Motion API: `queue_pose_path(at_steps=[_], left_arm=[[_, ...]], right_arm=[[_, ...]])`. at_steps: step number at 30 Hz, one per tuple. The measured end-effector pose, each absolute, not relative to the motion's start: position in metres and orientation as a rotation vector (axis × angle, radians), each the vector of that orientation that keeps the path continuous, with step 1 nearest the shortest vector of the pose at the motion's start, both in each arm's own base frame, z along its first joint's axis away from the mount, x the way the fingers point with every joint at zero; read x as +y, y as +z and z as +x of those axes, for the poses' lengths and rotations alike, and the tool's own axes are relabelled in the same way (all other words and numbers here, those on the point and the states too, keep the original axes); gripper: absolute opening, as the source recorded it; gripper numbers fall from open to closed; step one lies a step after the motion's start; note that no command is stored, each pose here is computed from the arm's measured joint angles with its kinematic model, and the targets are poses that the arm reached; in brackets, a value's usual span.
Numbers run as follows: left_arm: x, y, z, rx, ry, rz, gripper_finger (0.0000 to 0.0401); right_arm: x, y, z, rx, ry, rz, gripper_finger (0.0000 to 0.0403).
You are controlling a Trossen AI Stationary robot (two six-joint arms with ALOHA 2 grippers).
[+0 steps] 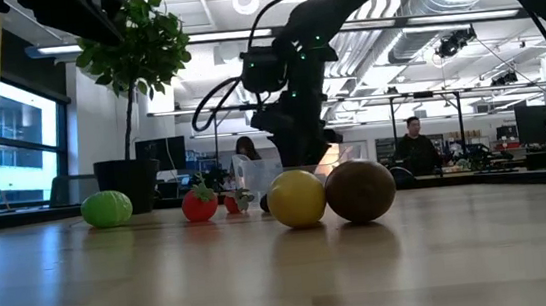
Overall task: Pick and placing Produce into tupperware
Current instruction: Put the bottom right strawberry into the transparent bin, then put the right strawberry into the transparent bin
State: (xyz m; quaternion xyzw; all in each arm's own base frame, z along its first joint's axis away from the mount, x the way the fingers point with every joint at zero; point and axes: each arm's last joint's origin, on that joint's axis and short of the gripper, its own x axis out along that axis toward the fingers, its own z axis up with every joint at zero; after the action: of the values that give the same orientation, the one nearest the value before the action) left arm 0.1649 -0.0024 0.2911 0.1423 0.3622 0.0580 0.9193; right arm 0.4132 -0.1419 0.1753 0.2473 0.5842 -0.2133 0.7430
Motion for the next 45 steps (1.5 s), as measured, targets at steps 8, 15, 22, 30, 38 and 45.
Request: queue_pose_path(at_steps=[8, 15, 22, 30, 38, 45], left_arm=[[-0.002, 0.291, 0.165, 0.745, 0.119, 0.293, 0.0003], [-0.002, 0.291, 0.165, 0.745, 0.119, 0.293, 0.0003], [-0.002, 0.291, 0.165, 0.745, 0.119, 0.293, 0.0003], [-0.002, 0.291, 0.165, 0.745, 0.119, 0.293, 0.0003], [-0.002, 0.291, 0.165, 0.745, 0.119, 0.292, 0.0003], [-0.002, 0.291, 0.165, 0.745, 0.119, 0.293, 0.0003]], right_arm=[[-0.142, 0.175, 0.413, 1.281, -0.464, 0.535, 0.0192], [-0.144, 0.186, 0.412, 1.238, -0.435, 0.557, 0.0196], [-0.137, 0.247, 0.396, 1.115, -0.381, 0.423, 0.0194], [-0.1, 0.339, 0.36, 0.883, -0.421, 0.212, 0.0185], [-0.06, 0.37, 0.337, 0.85, -0.388, 0.115, 0.0183], [-0.037, 0.382, 0.329, 0.815, -0.399, 0.092, 0.0183]])
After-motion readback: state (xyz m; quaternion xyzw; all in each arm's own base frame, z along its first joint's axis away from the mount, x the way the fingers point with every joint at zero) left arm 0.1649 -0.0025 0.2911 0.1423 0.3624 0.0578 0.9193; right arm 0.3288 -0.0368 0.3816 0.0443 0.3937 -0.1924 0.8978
